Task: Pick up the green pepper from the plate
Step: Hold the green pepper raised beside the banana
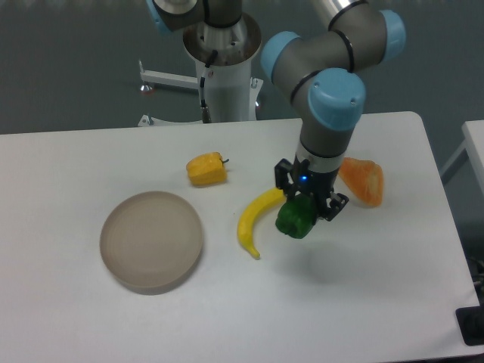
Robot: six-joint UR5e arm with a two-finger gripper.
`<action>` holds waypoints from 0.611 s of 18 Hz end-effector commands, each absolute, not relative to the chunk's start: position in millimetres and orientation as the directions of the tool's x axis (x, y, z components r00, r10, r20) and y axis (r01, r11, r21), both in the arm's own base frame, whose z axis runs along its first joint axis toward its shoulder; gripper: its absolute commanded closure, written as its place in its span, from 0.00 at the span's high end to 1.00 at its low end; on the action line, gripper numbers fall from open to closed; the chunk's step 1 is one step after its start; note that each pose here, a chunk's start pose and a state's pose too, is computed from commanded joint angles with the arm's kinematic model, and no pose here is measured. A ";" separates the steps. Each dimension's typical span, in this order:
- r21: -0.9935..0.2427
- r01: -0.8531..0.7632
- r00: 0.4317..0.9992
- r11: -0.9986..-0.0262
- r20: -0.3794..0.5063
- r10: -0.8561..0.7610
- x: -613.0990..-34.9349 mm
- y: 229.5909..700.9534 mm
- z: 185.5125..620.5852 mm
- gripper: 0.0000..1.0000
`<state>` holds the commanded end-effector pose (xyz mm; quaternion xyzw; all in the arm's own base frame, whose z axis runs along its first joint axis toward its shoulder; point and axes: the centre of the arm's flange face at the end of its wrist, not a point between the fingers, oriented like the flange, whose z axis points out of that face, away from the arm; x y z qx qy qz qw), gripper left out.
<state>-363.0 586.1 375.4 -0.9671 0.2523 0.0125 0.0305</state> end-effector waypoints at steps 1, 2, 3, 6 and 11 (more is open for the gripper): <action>-0.049 -0.487 0.873 -0.872 -0.044 -0.486 -365.3 586.5 376.3 0.02; -0.047 -0.487 0.873 -0.872 -0.043 -0.486 -368.5 589.6 373.8 0.02; -0.041 -0.487 0.873 -0.872 -0.048 -0.485 -374.2 594.5 371.7 0.02; 0.003 -0.562 0.825 -0.827 -0.066 -0.561 -385.1 598.5 369.1 0.02; 0.005 -0.635 0.771 -0.773 -0.059 -0.634 -395.9 590.5 367.3 0.02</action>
